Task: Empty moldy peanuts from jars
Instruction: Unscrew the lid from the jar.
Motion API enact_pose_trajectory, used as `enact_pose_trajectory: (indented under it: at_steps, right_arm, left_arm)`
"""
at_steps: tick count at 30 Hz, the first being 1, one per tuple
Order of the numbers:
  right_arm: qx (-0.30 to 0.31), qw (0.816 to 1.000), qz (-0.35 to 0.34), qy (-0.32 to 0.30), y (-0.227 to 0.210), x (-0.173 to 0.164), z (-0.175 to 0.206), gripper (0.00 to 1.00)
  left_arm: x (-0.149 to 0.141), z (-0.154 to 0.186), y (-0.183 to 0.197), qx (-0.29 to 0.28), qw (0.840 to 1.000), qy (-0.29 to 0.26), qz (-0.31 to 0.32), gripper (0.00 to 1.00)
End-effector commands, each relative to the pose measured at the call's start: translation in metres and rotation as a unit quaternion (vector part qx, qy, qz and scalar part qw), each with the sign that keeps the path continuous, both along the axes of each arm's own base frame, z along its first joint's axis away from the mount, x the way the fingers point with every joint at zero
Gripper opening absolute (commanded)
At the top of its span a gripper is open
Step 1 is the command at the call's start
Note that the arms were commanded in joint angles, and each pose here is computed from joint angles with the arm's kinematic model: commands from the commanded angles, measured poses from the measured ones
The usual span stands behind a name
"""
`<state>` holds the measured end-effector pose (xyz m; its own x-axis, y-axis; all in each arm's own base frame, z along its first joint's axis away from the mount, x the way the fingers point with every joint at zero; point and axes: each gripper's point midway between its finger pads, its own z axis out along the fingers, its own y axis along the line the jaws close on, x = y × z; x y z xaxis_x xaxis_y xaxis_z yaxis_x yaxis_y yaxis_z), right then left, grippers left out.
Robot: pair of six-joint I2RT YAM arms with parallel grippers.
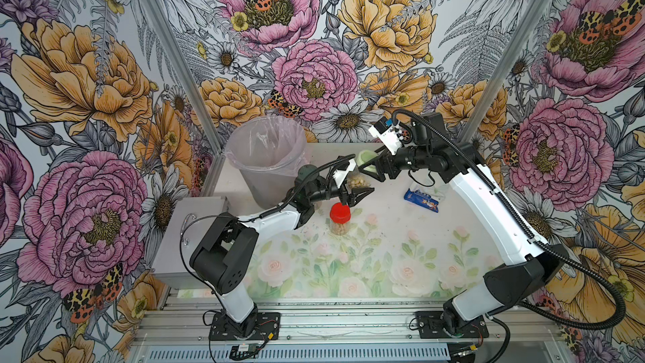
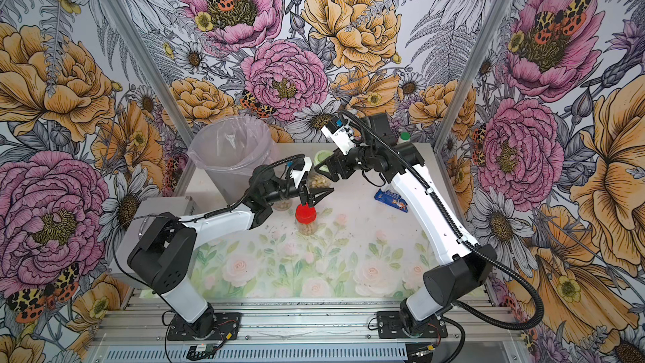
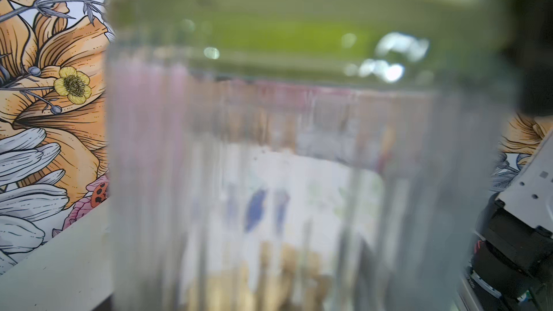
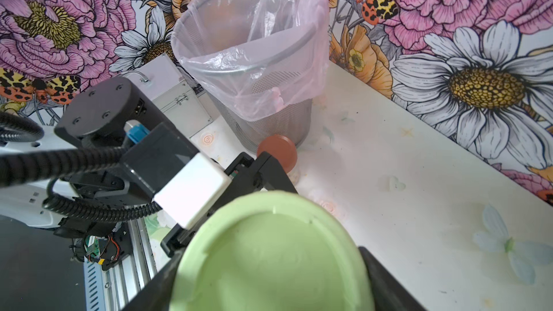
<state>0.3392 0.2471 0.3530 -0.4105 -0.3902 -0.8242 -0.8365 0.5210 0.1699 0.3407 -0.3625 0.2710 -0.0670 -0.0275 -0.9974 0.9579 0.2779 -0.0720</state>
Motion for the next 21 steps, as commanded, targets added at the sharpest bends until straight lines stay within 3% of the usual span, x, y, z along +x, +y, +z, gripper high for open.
enact_pose_trajectory:
  at_steps: [1,21]
  right_arm:
    - [-0.037,0.996,0.068,0.053,0.001,-0.026,-0.031,0.79]
    - [-0.052,0.998,0.011,0.034,-0.033,-0.019,-0.021,0.96]
  left_arm:
    - [-0.012,0.08,0.014,-0.071,0.994,-0.079,-0.001,0.35]
    - [0.0,0.076,0.017,-0.063,0.995,-0.077,0.024,0.34]
